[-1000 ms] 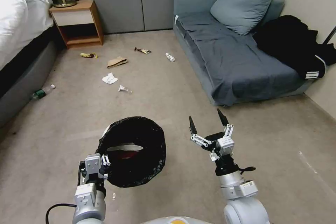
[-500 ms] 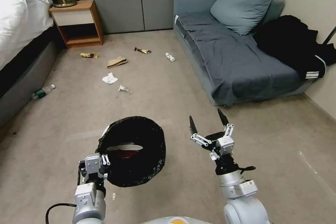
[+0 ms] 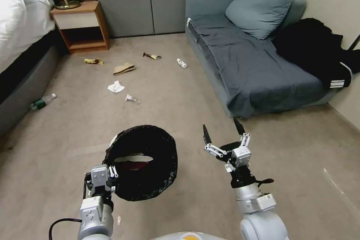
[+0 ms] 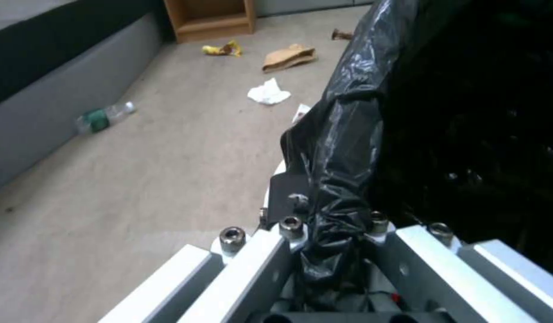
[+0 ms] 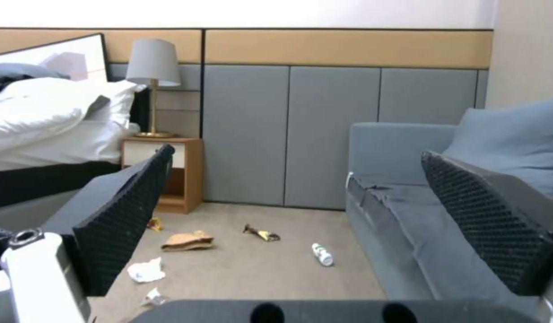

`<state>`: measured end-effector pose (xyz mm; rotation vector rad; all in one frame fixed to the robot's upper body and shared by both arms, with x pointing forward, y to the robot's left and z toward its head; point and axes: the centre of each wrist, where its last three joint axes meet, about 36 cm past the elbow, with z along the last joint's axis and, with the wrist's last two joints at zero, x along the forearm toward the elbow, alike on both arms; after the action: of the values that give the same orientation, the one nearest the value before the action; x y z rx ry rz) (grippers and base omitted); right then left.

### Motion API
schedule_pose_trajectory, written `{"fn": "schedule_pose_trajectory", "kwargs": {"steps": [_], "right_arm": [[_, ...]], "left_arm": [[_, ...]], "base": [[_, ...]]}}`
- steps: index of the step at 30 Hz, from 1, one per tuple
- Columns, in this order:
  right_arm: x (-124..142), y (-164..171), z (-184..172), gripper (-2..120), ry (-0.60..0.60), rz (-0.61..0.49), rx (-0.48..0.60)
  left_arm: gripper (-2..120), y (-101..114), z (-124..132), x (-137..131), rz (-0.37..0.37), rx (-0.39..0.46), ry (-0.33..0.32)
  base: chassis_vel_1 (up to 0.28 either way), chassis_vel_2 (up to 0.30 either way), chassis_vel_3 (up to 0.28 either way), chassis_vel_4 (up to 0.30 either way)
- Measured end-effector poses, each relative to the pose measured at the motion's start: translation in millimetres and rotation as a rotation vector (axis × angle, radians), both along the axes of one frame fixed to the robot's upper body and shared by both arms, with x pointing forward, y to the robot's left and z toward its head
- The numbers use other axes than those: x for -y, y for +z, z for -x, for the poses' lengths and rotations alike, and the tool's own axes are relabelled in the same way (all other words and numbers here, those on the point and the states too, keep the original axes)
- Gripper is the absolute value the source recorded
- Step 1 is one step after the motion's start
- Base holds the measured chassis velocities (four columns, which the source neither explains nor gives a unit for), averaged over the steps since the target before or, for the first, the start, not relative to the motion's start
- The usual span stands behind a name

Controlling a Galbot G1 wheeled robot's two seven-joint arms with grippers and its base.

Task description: Pick up the trash bin, then pick up the garbage from the floor and place it into the trash bin.

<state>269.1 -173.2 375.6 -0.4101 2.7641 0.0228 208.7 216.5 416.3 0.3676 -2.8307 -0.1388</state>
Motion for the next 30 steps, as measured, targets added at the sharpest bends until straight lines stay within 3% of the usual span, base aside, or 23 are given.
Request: {"fn": "schedule_pose_trajectory", "kwargs": {"steps": [30], "right_arm": [[0.7, 0.4, -0.1, 100, 0.016, 0.005, 0.006]], "left_arm": [[1, 0.0, -0.6, -0.3, -0.003, 0.005, -0.001]], "base": [[-0.284, 0.282, 0.284, -0.286]]}}
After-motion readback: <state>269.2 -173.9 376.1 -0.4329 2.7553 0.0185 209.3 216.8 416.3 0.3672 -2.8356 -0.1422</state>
